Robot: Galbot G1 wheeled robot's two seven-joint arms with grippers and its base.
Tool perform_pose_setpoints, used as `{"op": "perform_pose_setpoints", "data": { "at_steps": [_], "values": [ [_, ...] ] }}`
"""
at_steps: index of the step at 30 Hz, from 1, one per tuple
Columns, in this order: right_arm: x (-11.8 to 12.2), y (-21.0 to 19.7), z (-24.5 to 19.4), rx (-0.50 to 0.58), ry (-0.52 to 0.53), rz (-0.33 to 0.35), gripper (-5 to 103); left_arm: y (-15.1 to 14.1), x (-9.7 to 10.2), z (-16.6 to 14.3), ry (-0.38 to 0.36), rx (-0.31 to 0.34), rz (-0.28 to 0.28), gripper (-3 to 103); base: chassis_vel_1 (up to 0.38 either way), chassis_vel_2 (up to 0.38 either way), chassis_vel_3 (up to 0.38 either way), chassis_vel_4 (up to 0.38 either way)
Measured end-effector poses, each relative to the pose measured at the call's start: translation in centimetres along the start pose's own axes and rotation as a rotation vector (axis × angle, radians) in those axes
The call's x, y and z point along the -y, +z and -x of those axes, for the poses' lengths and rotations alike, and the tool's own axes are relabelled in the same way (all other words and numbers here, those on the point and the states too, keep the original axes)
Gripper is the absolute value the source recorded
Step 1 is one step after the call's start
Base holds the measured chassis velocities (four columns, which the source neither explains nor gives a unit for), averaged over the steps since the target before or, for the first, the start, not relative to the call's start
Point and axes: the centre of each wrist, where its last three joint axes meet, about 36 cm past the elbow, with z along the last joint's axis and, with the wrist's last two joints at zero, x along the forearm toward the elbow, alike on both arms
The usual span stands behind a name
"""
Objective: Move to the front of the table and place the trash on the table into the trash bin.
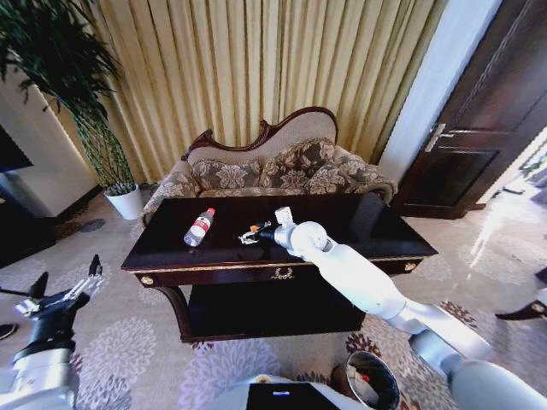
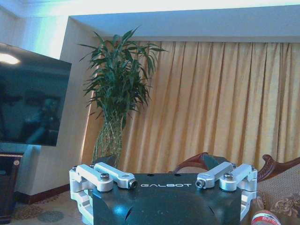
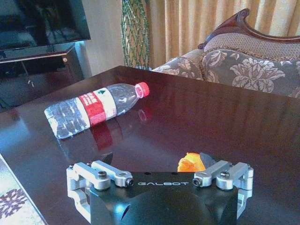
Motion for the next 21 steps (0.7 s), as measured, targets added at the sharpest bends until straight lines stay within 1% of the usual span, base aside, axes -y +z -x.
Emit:
{"op": "perform_pose_setpoints", "data": {
  "at_steps": [6,15,21],
  "values": [
    [0.7,-0.3,0.1,0.011,0.03,0.0,100,0.0,0.1,-0.1,0.002,0.002,-0.002,100,0.0,0.0,0.0,0.0],
    [1.9,0.7,0.7,-0.01,0.084,-0.003,100,0.1,0.1,-0.2,0.011,0.007,-0.006,100,0.0,0.0,0.0,0.0],
    [2.2,1.0,1.2,-0.02,0.097,0.003,100,0.1,0.1,-0.1,0.013,0.015,-0.005,100,0.0,0.0,0.0,0.0]
  ]
}}
